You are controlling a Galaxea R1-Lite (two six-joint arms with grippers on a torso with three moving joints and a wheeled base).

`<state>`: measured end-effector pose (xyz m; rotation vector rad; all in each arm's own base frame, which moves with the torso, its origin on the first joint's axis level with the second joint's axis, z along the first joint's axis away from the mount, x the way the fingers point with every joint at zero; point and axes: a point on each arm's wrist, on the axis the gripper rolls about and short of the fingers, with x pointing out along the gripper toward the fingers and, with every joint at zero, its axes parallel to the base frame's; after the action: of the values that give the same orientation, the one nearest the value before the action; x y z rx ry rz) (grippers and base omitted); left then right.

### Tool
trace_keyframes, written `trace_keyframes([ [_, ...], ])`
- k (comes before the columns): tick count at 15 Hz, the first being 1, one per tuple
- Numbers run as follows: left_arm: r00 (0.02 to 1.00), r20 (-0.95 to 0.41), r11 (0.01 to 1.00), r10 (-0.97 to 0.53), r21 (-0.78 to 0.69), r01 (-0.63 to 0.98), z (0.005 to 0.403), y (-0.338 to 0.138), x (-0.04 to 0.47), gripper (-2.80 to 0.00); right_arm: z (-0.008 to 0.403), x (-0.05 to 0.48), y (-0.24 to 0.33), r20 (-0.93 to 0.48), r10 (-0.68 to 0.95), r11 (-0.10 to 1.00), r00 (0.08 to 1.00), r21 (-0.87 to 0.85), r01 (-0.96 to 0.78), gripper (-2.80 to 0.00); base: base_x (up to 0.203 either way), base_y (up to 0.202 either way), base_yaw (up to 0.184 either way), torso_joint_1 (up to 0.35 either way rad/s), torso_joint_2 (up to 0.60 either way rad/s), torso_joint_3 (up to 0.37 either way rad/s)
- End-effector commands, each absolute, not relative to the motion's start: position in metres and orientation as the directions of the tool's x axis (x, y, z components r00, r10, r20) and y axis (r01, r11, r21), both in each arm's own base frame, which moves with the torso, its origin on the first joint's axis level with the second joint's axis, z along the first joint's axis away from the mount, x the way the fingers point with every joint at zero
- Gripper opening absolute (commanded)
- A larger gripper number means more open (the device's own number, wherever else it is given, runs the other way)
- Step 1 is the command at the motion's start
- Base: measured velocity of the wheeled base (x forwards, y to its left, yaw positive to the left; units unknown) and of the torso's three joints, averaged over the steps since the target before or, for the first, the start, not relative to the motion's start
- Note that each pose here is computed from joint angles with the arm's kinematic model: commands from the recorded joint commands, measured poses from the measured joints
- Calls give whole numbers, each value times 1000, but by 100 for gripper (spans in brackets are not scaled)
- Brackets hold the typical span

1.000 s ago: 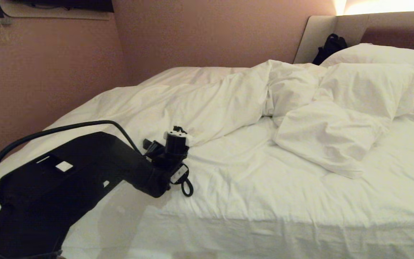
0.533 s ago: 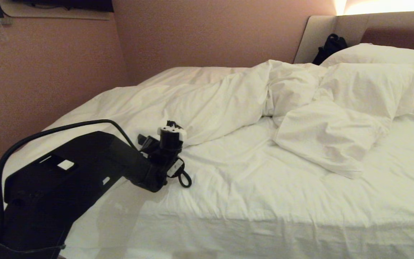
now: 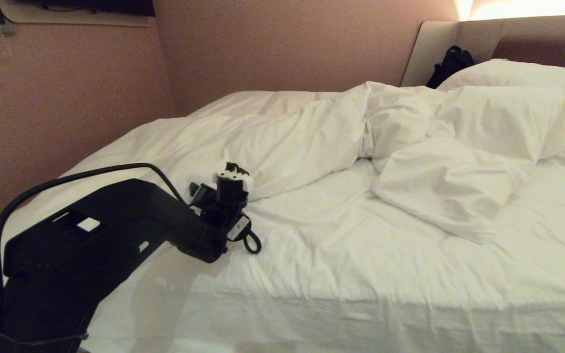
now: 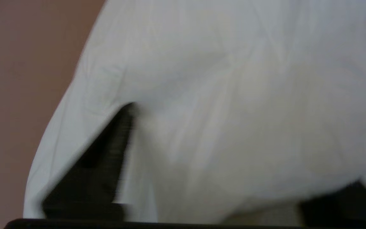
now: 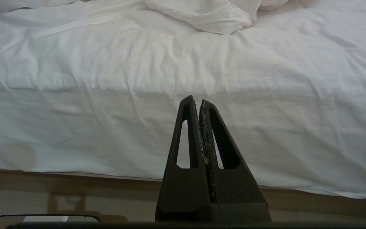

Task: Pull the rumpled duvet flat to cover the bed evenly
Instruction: Flatten the corners of the folded blanket

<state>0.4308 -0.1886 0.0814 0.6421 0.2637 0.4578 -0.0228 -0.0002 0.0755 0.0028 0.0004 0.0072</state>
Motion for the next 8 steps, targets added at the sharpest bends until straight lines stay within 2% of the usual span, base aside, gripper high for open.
trace_keyframes([
  [1, 867, -86, 706, 490, 622, -337, 85, -188, 429, -280, 75, -23, 0, 0, 8, 1000, 1000, 3, -8, -280, 0, 0, 0, 0, 0, 0],
  [8, 871, -88, 709, 483, 623, -330, 92, -188, 421, -280, 75, -23, 0, 0, 8, 1000, 1000, 3, -8, -280, 0, 0, 0, 0, 0, 0],
])
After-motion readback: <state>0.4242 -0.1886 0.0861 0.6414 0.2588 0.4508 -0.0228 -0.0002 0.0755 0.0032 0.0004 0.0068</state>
